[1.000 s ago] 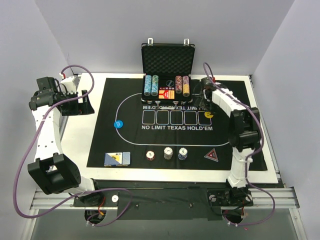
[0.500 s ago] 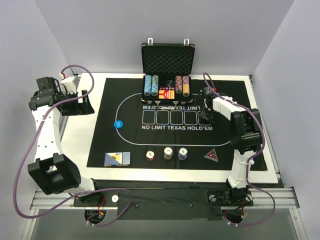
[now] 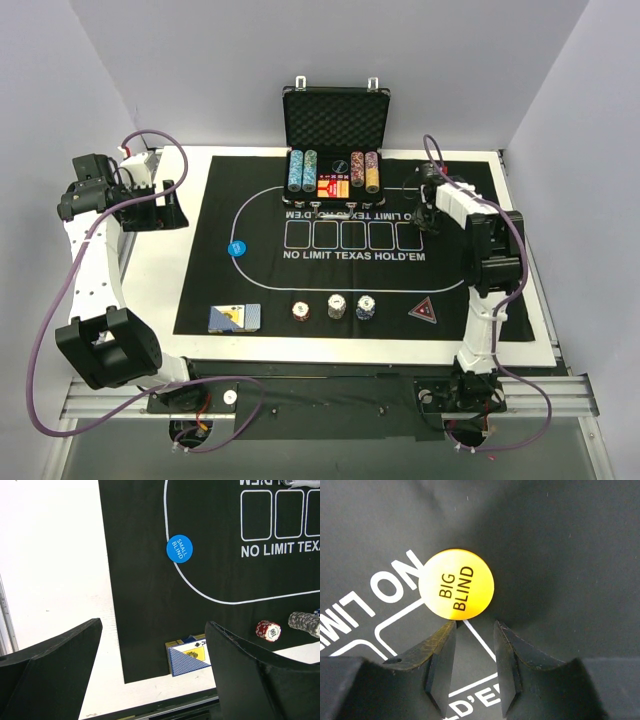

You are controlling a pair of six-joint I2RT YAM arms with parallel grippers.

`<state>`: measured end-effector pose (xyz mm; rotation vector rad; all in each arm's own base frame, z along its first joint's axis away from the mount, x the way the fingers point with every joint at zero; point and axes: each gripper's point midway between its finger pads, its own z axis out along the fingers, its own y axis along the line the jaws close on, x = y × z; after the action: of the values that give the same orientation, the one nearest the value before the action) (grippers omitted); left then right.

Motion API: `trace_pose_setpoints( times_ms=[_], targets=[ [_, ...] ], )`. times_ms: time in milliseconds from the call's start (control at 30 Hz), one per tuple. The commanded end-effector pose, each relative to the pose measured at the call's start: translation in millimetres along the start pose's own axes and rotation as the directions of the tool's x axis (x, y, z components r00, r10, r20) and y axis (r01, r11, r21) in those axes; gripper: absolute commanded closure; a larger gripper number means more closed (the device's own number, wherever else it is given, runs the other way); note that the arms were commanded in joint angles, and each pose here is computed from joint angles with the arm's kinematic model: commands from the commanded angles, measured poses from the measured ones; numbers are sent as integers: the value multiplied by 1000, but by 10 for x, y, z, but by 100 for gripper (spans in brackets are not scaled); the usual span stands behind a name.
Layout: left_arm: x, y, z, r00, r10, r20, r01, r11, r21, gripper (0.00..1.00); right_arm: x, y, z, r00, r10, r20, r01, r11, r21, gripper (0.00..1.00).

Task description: Distribute texas hold em gaming equipment

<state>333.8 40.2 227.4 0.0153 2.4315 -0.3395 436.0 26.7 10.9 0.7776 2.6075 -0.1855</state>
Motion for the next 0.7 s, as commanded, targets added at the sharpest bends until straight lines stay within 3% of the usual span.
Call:
trace_pose_setpoints(
  times_ms=[0,200,333,500,667],
  targets=[
    [-143,-2,-99,999,20,45,-20,1000,-7,4,-99,-15,20,999,-22,-27,23,999,25,69],
    [-159,22,-74,999,18,43,-18,1000,-11,4,-318,104,48,999,-16,-28,16,1000,12,72],
    [-162,12,-49,999,5,41,-5,1000,3,4,-349,236,-97,999,-31,-18,31,999,-40,63],
    [-142,-2,-43,999,1,41,-2,1000,10,4,-235,544,-800,990,-122,70,132,978,-159,46],
    [-6,-10,-3,1000,-8,22,8,1000,14,4,399,973,-1627,926,-332,179,371,892,-259,34]
  ],
)
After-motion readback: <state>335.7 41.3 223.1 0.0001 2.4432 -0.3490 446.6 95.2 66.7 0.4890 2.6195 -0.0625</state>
